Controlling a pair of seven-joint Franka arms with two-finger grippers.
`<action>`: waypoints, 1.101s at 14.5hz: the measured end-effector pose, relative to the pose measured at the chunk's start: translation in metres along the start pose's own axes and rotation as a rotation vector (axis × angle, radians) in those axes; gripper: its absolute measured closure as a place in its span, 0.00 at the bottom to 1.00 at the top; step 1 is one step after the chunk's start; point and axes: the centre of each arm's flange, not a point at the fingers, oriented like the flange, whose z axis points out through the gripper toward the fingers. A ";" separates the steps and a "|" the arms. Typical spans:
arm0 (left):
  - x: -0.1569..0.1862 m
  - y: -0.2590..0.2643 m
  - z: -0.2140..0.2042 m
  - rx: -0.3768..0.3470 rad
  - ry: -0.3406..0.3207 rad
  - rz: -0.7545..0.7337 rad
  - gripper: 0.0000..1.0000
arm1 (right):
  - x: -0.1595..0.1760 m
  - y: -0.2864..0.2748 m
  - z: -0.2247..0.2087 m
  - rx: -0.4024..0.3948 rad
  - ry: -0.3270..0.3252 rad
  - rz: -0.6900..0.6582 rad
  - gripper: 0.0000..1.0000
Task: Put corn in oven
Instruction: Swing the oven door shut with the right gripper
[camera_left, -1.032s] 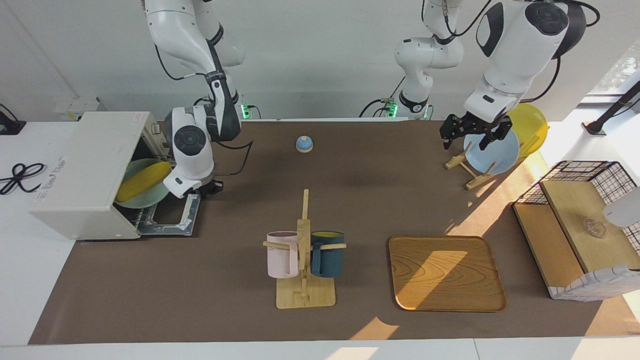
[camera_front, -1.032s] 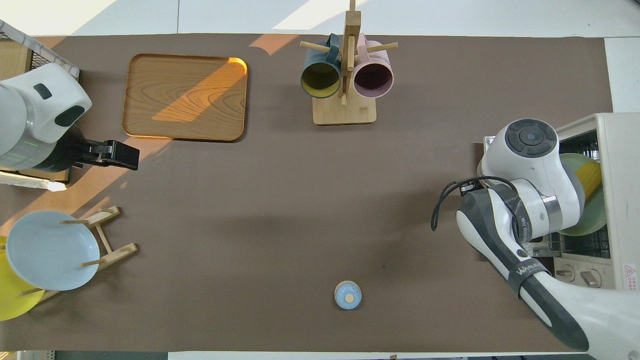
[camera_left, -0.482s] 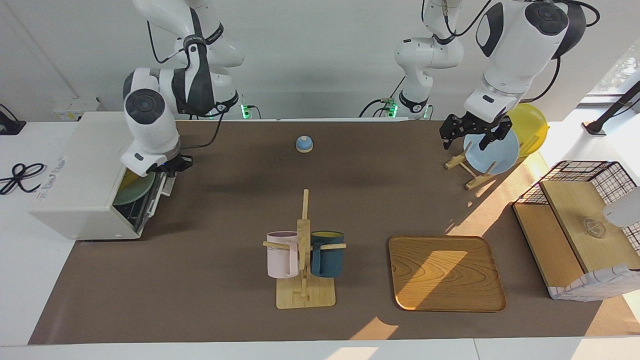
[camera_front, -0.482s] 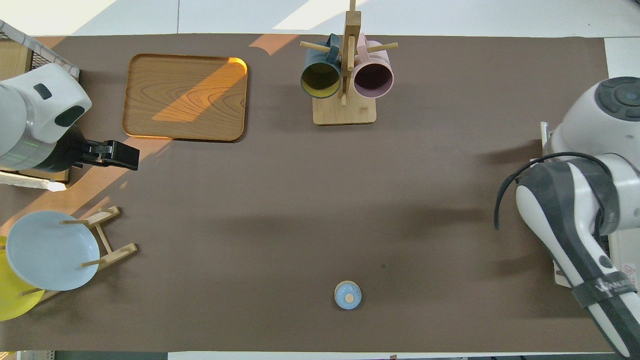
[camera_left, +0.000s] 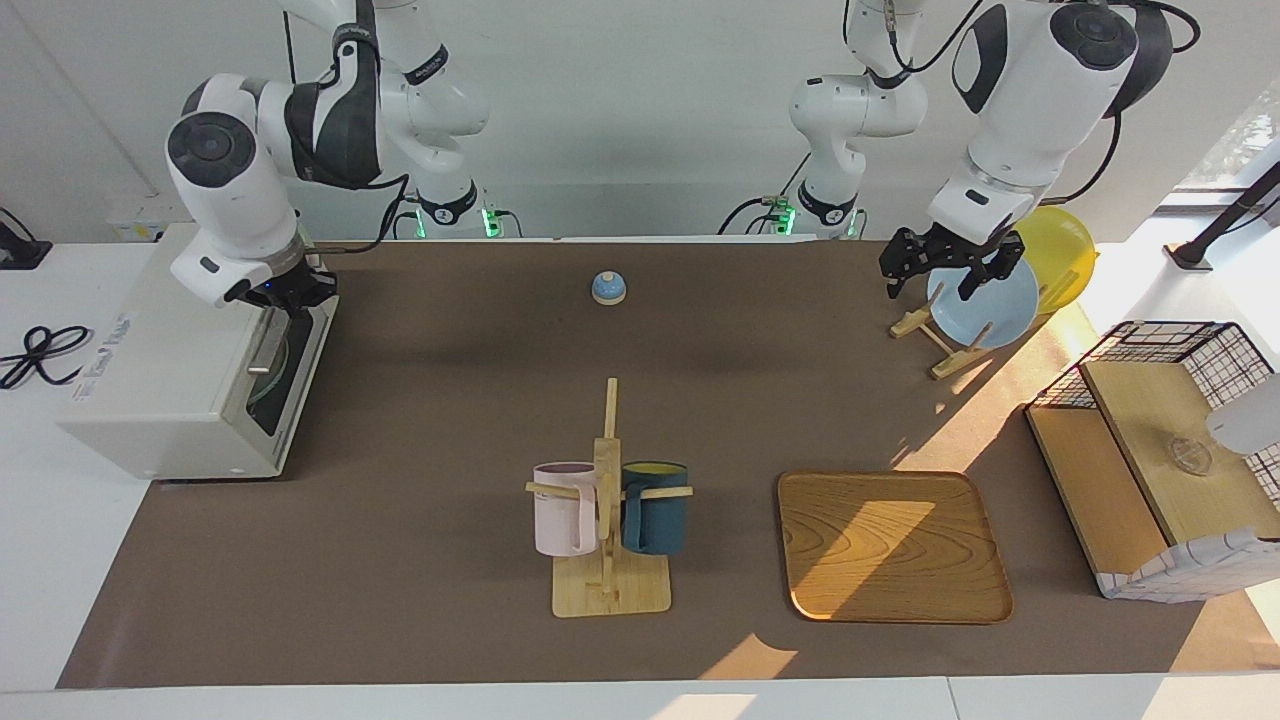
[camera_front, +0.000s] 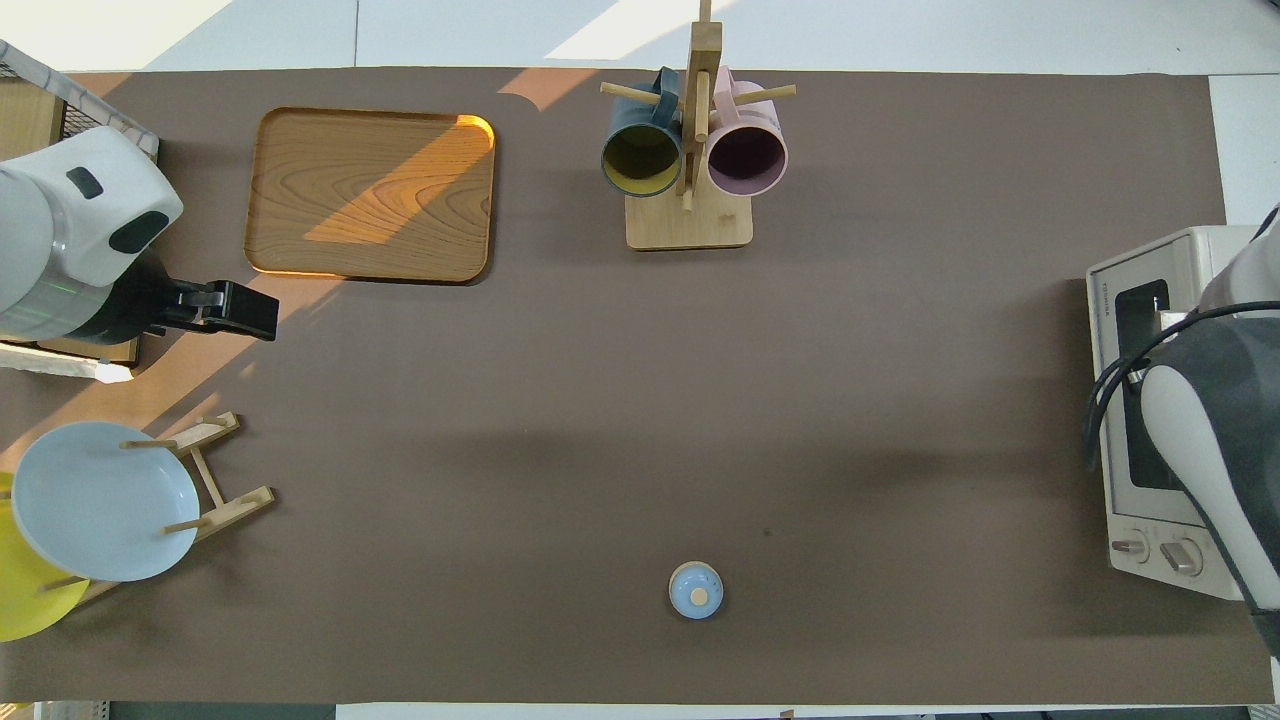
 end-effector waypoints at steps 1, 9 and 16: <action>0.000 0.000 0.000 0.000 0.000 0.000 0.00 | -0.007 -0.002 -0.027 0.013 0.016 0.004 0.73; 0.000 0.000 0.000 0.000 0.000 0.000 0.00 | -0.011 -0.019 -0.067 0.153 0.078 -0.009 0.07; 0.000 0.000 0.000 0.000 0.000 0.000 0.00 | 0.009 -0.008 -0.095 0.156 0.130 0.023 0.00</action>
